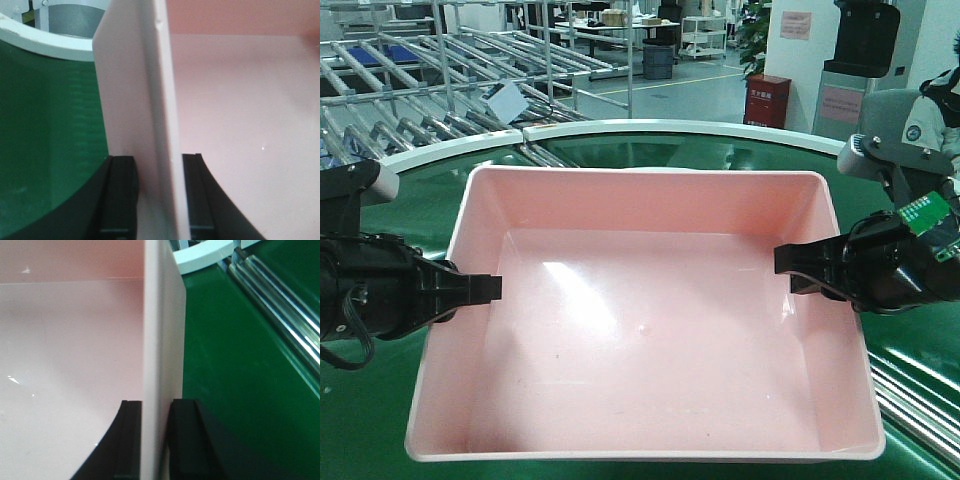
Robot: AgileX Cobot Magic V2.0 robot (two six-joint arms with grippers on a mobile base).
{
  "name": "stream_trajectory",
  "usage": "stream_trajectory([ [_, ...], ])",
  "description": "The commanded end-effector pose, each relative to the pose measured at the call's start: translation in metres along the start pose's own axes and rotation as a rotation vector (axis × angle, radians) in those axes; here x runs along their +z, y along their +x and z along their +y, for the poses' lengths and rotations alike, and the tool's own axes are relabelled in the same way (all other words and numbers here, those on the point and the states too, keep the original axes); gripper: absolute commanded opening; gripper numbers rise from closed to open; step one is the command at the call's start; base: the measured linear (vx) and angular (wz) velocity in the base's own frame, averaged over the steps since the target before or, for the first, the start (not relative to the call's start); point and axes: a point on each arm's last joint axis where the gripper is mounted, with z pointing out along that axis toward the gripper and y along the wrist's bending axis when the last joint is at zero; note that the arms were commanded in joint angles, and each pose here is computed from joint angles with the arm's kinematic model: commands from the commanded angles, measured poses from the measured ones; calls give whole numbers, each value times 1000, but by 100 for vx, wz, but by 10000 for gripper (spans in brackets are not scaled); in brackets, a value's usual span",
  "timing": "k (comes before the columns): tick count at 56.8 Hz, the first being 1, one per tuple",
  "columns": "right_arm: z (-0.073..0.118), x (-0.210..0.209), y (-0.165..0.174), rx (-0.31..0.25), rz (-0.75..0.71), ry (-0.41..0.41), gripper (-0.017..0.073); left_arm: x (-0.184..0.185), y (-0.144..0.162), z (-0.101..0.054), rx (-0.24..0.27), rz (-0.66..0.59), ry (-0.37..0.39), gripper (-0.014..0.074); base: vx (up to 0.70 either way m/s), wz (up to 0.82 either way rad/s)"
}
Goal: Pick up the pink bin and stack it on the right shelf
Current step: 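Hold the pink bin with both grippers while the base drives away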
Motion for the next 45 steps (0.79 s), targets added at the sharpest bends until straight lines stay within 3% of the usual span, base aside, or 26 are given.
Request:
stream_trajectory([
  [1, 12, -21, -18, 34, -151, -75, -8, -18, -15, -19, -49, -88, 81, -1, -31, 5],
  [22, 12, -21, -18, 34, -150, -75, -8, -18, -15, -20, -48, -85, 83, -1, -30, -14],
  [45, 12, -21, -18, 33, -149, -74, -8, -18, -14, -20, -48, -83, 84, -1, -22, -60],
])
